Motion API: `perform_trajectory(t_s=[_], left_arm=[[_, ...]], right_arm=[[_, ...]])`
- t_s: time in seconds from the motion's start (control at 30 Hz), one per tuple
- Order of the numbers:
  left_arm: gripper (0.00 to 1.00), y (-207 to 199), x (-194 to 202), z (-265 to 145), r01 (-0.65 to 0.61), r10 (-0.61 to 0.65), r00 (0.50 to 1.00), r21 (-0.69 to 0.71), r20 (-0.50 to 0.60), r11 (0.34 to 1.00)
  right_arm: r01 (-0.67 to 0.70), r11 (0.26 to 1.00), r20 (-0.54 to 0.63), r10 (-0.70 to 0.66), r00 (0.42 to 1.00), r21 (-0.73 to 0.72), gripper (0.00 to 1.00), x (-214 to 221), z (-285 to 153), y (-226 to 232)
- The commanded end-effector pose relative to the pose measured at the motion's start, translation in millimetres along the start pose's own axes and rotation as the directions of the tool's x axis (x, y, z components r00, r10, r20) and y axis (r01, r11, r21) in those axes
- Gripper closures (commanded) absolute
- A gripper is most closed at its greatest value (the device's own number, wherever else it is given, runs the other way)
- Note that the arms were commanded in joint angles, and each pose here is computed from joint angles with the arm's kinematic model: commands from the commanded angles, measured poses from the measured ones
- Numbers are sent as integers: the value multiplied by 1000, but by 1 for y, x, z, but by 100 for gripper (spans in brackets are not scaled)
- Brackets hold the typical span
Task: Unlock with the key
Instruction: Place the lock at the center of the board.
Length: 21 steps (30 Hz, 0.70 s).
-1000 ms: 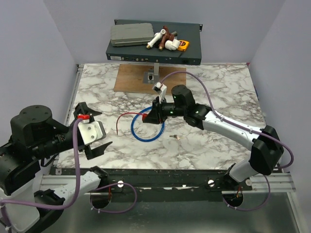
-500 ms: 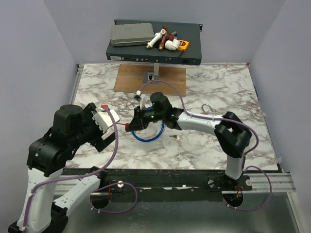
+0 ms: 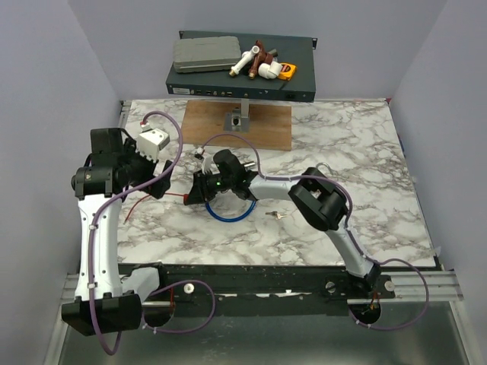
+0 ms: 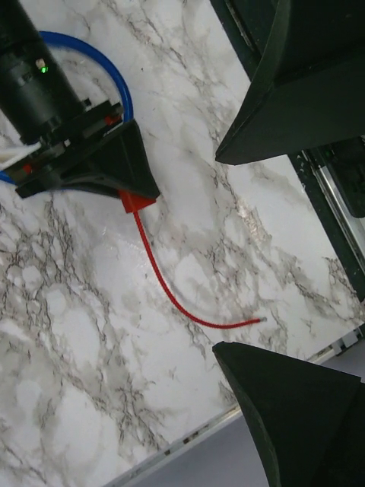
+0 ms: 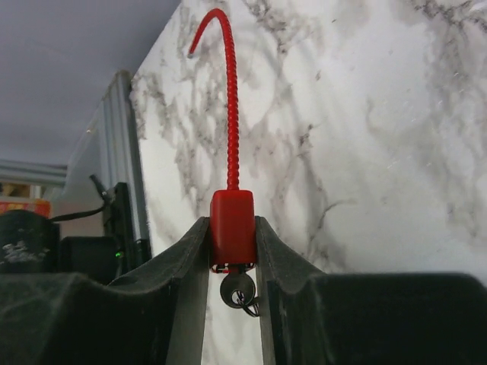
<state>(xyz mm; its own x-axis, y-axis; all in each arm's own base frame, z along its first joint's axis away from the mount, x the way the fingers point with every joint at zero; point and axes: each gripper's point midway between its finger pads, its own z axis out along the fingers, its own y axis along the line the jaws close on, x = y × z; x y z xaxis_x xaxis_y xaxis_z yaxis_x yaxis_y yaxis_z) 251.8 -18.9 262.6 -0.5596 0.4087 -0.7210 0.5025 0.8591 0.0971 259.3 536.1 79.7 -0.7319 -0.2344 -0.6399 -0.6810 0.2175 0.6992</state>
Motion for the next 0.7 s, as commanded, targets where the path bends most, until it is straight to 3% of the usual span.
perform_trajectory(t_s=[0.0,0.17,0.2,0.23,0.27,0.53,0.67], left_arm=[[1,-26,-3,-2,-5,-4,997,113,79,994],[1,-45,8,-4,-10,-4,997,187,74,982],[1,-48,11,-4,-9,-5,998,197,70,980],[2,-51,13,-4,-10,-4,998,206,67,978],[1,-53,16,-4,-10,-4,998,212,65,977],[2,-54,17,0,4,-25,994,183,111,983],[2,-58,14,0,7,-35,990,201,136,979]], right_arm=[[32,999,40,-34,999,35,66,-11,17,-22],[39,992,24,-42,999,116,53,-4,27,-51],[35,990,23,-39,999,133,44,-4,28,-56],[32,988,23,-36,999,151,27,-3,27,-62],[35,985,26,-39,999,169,1,-4,26,-65],[83,918,109,-135,985,388,0,-58,-28,-44],[-48,921,238,-49,970,386,0,-84,-94,-10]])
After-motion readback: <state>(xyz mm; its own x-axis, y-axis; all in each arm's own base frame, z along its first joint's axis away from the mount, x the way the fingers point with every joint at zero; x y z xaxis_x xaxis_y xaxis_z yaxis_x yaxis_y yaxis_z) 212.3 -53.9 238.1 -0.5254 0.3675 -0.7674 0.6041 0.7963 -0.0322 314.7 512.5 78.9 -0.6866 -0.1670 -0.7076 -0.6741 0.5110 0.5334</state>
